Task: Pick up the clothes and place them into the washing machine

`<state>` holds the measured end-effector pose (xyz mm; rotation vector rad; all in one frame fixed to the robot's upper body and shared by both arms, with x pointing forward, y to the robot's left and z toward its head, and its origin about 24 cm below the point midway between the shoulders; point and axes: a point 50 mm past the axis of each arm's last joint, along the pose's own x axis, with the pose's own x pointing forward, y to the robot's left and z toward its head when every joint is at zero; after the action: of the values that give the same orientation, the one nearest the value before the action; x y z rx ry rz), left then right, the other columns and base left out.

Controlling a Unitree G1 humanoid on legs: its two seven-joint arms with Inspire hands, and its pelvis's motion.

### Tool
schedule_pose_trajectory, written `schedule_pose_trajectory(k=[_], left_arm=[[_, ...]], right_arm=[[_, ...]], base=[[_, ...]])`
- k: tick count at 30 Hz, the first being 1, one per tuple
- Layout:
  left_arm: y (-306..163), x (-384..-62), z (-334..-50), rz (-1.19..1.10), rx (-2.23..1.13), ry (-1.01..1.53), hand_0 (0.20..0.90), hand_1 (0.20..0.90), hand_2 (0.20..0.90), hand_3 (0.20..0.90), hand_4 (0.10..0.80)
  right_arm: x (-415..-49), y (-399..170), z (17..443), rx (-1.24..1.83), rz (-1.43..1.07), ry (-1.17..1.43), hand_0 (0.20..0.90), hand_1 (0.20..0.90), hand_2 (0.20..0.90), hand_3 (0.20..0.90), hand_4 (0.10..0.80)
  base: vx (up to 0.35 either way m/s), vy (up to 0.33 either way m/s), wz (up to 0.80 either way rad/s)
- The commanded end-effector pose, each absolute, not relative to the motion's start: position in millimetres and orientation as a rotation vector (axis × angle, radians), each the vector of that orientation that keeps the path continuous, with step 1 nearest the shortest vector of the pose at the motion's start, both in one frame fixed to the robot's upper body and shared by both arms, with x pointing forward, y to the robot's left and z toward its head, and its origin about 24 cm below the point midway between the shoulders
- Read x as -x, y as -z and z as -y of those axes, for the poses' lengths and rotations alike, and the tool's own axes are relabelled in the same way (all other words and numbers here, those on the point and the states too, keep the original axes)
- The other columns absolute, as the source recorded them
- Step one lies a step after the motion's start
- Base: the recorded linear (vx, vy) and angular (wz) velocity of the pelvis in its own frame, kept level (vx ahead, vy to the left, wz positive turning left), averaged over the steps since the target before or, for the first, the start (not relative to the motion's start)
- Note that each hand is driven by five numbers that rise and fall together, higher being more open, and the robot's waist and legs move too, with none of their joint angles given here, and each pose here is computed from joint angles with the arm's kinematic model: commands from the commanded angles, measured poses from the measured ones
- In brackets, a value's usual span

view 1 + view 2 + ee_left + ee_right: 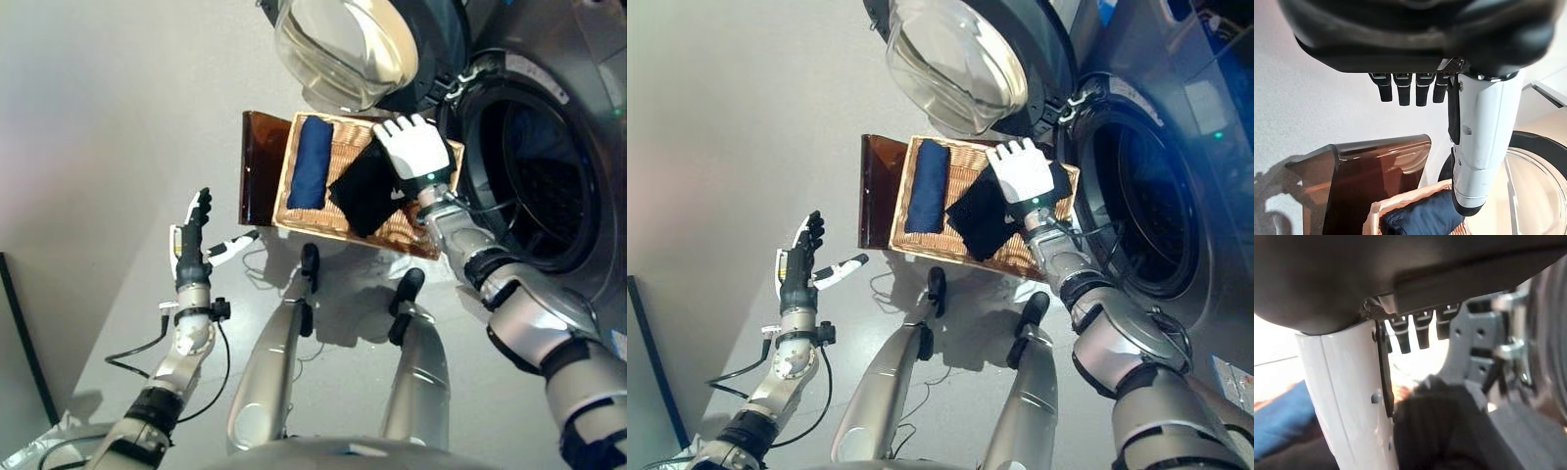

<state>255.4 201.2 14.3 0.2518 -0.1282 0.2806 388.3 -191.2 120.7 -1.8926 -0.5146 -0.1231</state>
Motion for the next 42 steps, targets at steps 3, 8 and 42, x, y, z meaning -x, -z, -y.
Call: schedule_pose_trajectory(k=[3, 8, 42], left_arm=[[-38, -252, -222, 0.276, -0.256, -0.354, 0.900, 0.900, 0.900, 0.900, 0.800], [-37, -251, -223, 0.262, -0.251, -0.350, 0.900, 0.900, 0.900, 0.900, 0.800], [-61, -246, -229, 0.377, -0.195, -0.414, 0.900, 0.900, 0.900, 0.900, 0.800]], right_arm=[[-387, -165, 190, 1.872, 0.749, 0.216, 0.900, 0.900, 0.900, 0.900, 0.800], [-390, -165, 183, 1.869, 0.743, 0.174, 0.900, 0.900, 0.900, 0.900, 0.800], [-386, -112, 245, 2.040, 0.211, 0.229, 0.900, 0.900, 0.900, 0.900, 0.800]], base=[[-0.007, -0.019, -0.08], [-0.005, -0.029, -0.04], [0.016, -0.001, 0.07]])
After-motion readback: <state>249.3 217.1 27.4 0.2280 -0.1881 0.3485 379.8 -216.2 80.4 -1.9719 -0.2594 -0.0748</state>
